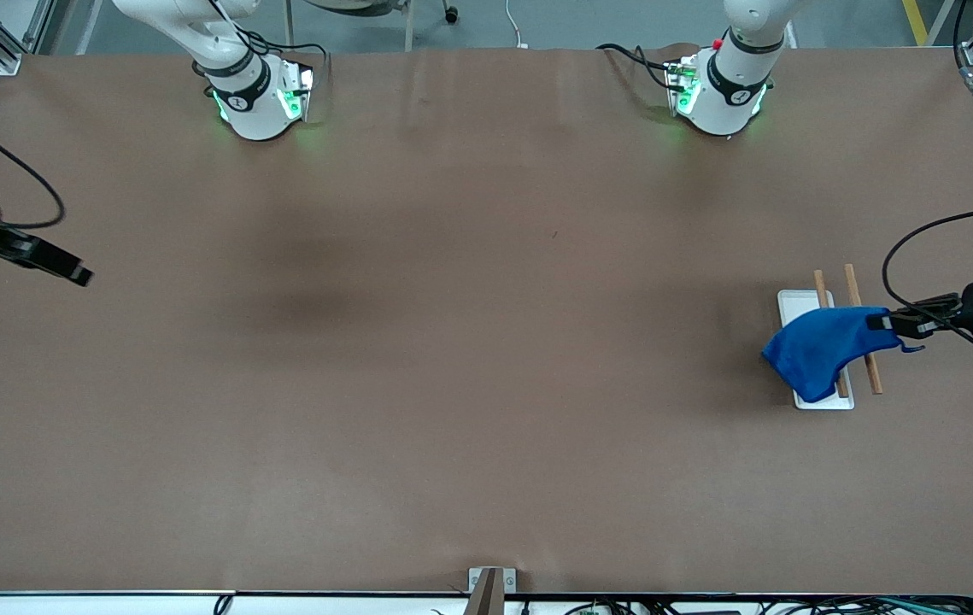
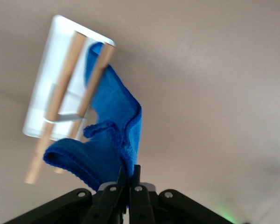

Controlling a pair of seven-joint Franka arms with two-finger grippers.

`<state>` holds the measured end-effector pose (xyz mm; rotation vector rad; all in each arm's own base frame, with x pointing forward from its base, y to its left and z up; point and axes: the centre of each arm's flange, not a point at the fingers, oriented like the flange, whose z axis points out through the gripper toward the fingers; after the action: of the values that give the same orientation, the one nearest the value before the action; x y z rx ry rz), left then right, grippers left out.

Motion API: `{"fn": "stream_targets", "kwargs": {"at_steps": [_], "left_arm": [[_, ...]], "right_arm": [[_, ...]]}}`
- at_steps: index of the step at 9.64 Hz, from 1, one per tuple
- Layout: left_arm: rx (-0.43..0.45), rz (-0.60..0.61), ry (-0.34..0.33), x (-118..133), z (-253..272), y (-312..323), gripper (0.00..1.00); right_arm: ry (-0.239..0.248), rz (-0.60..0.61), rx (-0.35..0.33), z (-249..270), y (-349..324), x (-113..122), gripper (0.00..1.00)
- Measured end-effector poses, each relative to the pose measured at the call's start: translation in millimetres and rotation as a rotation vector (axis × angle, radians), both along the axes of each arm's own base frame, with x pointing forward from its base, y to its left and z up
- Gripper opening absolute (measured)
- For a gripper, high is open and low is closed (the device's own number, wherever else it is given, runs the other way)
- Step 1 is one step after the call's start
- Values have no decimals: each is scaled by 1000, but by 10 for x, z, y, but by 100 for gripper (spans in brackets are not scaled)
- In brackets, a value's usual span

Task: Right arm passes towel to left arm to hang
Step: 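Drape the towel over the wooden dowels with the left gripper, then release the towel on the dowels and open the left gripper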

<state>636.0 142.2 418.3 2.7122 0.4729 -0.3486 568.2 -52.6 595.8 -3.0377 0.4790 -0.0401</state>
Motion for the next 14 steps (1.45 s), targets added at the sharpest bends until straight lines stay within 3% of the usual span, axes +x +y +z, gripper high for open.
{"fn": "stream_targets", "kwargs": {"at_steps": [2,6,10,14], "left_arm": [[55,-109,-32,16,59,143,3],[87,-291,-82,-100,148,625,3],[33,-338,-79,-132,-239,996,3],[43,-369,-127,-109,-380,1262,3]], "right_arm": [[-28,30,-11,190,-311,-115,100],[15,66,-32,511,-315,-274,100],[31,72,-41,487,-298,-277,100],[39,69,-41,459,-325,-296,100]]}}
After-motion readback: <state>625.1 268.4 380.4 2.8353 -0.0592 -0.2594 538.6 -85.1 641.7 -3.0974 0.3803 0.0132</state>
